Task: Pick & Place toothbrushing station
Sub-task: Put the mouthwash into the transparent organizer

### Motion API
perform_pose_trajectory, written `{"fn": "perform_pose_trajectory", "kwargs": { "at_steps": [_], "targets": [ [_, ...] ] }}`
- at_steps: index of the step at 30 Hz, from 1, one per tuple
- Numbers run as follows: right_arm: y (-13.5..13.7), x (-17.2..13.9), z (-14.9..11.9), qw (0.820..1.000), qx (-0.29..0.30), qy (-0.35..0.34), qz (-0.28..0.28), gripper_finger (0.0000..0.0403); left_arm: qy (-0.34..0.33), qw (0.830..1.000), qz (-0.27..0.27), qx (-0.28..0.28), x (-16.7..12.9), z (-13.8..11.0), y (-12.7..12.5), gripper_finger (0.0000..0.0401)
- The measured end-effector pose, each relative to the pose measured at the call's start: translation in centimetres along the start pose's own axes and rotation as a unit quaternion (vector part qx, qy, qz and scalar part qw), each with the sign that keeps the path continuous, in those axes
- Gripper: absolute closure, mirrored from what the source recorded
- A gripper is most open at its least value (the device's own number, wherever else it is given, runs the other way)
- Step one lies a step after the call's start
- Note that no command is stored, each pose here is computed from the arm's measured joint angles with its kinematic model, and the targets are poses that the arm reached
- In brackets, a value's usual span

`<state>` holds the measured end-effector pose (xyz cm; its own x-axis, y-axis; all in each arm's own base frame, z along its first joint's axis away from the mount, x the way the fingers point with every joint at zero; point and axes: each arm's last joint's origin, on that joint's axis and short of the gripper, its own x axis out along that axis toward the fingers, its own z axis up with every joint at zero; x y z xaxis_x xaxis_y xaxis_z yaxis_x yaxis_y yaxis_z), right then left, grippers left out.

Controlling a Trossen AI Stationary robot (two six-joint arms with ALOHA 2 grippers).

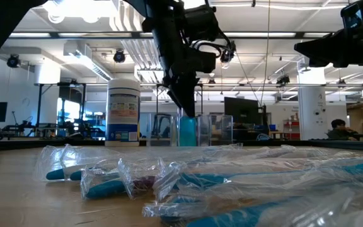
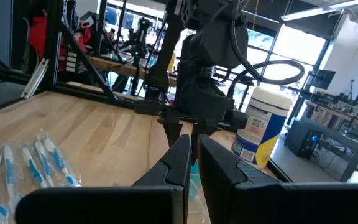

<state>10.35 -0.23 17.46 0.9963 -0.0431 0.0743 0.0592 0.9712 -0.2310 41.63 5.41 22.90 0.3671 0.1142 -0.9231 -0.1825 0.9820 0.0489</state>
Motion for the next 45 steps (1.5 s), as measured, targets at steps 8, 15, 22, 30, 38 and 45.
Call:
{"fn": "perform_pose_trajectory", "kwargs": {
  "at_steps": [8,15,22,30,38,45],
  "targets": [
    [0.0,0.0,0.0,1.0,0.006,0.001,0.0,0.0374,-0.015,1.0,0.005,0.013,-1.3,0.7,0.1,0.0264],
    [0.0,0.0,-0.1,1.0,0.01,0.003,0.001,0.0374,-0.061,0.998,0.002,0.002,-5.3,1.4,0.2,0.0264],
    [-0.1,0.1,-0.3,0.998,0.053,0.019,-0.024,0.0374,-0.101,0.995,-0.01,0.026,-7.8,-0.7,-3.1,0.0288],
    [-0.1,0.5,-1.4,0.988,0.108,0.083,-0.071,0.0374,-0.27,0.96,-0.062,-0.024,-6.2,-7.5,-7.2,0.0393],
    [0.1,1.7,-2.1,0.981,0.142,0.11,-0.071,0.0374,-0.348,0.923,-0.076,-0.145,-1.6,-15.4,-8.0,0.0397],
    [-0.1,3.2,-3.4,0.973,0.154,0.145,-0.089,0.0374,-0.353,0.911,-0.023,-0.213,0.0,-17.4,-7.5,0.0397]
  ]
}}
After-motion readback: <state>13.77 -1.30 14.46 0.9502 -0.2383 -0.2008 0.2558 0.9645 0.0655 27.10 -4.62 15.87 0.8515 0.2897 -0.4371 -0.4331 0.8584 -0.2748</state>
